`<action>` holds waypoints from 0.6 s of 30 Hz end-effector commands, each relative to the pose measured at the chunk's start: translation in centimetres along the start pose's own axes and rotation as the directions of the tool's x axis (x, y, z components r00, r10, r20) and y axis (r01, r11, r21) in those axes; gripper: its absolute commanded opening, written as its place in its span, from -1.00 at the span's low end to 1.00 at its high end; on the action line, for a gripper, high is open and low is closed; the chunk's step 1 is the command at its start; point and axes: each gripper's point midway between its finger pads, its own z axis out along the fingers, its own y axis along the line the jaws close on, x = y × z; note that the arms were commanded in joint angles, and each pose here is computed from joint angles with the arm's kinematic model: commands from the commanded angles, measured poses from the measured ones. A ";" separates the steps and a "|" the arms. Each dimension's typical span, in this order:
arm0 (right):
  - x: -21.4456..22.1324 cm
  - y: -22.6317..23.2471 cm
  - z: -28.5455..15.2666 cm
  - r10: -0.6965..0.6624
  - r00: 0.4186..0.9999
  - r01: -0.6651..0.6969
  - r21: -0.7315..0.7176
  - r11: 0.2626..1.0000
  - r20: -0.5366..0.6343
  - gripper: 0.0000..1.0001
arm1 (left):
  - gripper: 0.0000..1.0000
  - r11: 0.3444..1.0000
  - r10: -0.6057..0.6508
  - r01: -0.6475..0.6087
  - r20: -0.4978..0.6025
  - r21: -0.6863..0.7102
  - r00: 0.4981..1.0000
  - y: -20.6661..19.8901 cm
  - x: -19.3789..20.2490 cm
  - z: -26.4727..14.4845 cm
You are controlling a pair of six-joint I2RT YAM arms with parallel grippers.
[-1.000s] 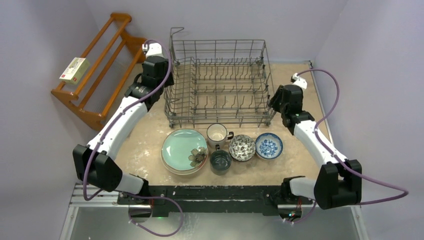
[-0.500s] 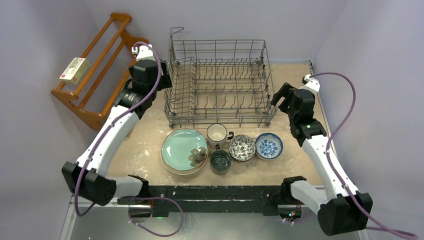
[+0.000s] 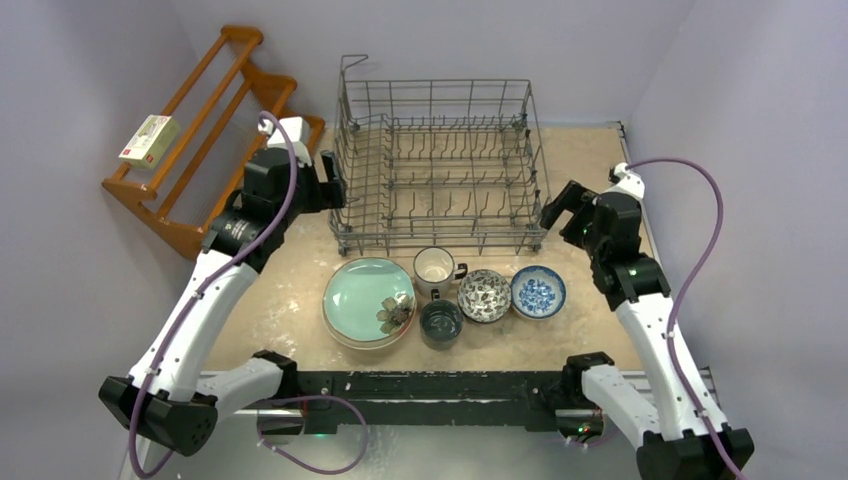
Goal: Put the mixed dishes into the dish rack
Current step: Pick up the bowl from the center of the board.
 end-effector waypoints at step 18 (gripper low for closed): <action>9.3 -7.8 -3.2 0.198 0.941 -0.070 0.412 0.908 -0.276 0.79 | 0.65 0.932 0.166 -0.113 -0.128 0.345 0.978 -8.1 5.5 -2.4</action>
